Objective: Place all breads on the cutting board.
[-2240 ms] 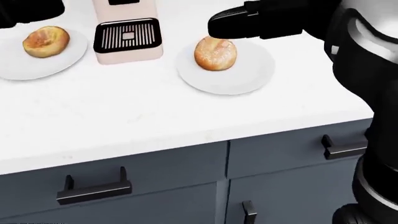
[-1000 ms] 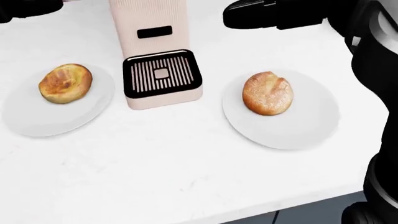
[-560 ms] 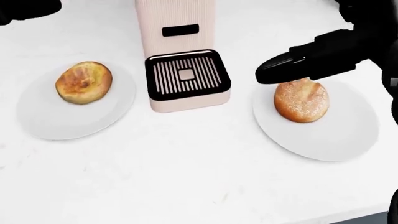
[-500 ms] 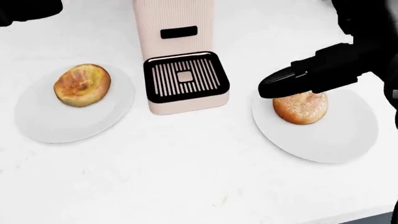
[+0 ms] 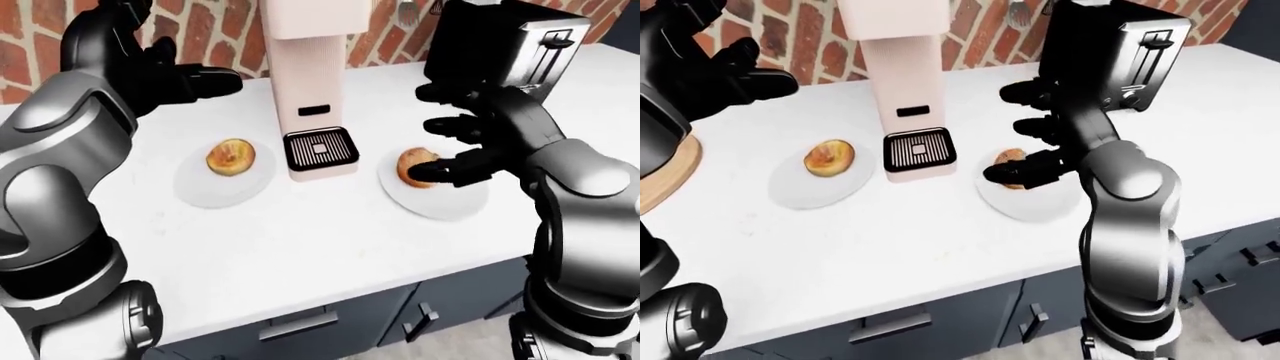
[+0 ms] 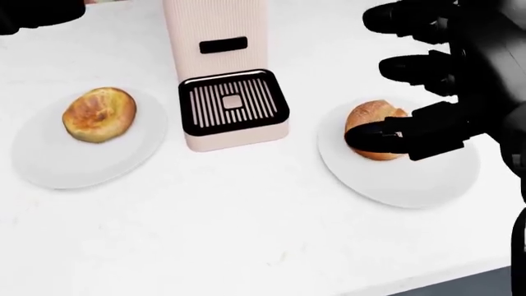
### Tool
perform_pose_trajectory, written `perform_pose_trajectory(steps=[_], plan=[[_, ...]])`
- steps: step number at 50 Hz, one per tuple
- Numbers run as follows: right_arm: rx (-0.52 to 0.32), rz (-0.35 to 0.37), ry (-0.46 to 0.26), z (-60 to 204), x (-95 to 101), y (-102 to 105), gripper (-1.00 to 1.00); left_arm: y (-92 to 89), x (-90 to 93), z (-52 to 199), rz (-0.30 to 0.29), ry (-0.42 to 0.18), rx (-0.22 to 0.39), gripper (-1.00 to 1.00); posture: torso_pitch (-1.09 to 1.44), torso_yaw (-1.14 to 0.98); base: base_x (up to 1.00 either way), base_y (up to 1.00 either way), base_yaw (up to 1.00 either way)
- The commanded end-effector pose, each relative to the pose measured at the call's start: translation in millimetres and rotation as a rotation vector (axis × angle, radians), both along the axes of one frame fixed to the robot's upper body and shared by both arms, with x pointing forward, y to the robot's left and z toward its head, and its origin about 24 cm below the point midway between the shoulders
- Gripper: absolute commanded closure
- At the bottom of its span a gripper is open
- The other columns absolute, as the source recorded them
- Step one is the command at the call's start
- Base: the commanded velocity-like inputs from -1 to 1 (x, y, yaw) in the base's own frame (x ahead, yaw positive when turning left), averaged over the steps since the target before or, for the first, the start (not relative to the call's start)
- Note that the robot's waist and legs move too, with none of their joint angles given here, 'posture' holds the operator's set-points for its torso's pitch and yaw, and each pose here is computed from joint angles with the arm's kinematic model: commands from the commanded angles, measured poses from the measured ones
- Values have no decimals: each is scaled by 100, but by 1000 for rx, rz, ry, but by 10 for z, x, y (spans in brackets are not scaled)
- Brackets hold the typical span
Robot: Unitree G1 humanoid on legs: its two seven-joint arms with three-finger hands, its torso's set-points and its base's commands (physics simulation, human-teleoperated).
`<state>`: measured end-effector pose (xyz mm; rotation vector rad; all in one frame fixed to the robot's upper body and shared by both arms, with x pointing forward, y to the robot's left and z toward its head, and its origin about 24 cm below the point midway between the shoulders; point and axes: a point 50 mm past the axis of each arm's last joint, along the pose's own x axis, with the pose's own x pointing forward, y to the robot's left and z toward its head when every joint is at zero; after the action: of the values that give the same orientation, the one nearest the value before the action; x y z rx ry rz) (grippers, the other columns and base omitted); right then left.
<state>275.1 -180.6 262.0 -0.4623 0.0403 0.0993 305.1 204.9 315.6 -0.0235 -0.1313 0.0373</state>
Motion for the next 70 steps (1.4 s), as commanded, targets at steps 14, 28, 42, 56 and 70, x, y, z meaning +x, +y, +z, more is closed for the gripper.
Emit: perform_pose_trajectory(steps=[14, 28, 42, 56, 70], plan=[[-34, -18, -65, -21, 42, -2, -37, 13, -76, 142, 6, -85, -3, -100, 0, 0, 0, 0, 0], [-35, -36, -72, -48, 162, -1, -37, 2, -77, 140, 5, -85, -2, -100, 0, 0, 0, 0, 0], [-35, -38, -64, -84, 193, 4, -55, -1, -78, 149, 3, -88, -4, -100, 0, 0, 0, 0, 0], [-47, -49, -52, -137, 187, -31, -61, -8, -84, 150, 2, -86, -7, -100, 0, 0, 0, 0, 0], [-76, -71, -44, -236, 248, -95, -52, 9, -84, 133, 5, -89, -9, -100, 0, 0, 0, 0, 0]])
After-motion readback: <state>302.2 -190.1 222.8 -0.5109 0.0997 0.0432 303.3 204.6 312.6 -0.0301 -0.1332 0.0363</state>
